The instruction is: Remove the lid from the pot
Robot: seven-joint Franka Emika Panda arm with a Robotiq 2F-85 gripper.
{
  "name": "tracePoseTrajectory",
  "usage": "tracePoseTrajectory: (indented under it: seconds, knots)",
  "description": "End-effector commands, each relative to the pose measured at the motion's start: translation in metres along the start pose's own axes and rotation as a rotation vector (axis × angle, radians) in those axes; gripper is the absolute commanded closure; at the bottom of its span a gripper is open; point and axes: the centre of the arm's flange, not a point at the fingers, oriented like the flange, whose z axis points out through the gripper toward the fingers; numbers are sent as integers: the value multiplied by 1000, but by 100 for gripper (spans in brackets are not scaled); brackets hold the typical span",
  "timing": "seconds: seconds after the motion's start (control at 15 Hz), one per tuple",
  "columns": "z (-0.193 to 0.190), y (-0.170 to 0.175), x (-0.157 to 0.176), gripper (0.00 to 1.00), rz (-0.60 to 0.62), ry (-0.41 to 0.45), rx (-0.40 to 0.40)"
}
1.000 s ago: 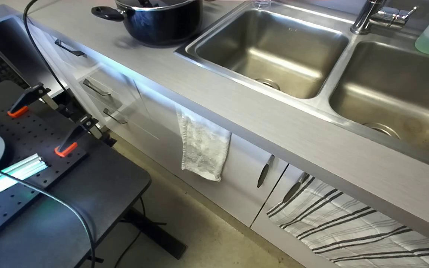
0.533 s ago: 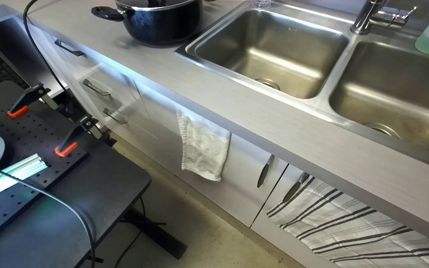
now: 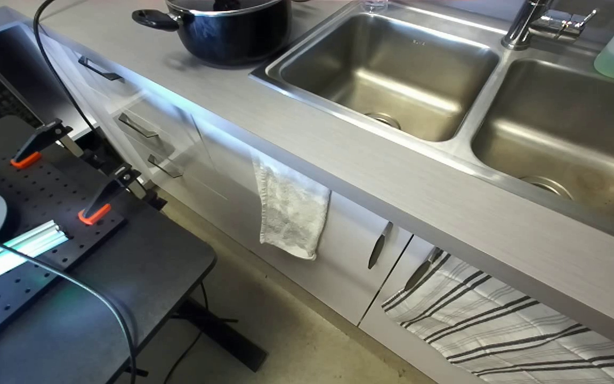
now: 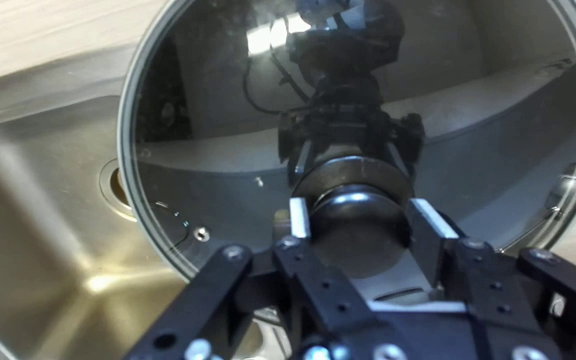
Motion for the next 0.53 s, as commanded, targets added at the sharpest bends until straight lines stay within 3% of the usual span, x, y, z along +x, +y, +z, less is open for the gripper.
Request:
tracePoseTrajectory:
  seconds: [0.0,0.47]
  knots:
    - [4,-4,5,75,8,23,-5]
    - [-22,-7,-9,75,-14,56,10]
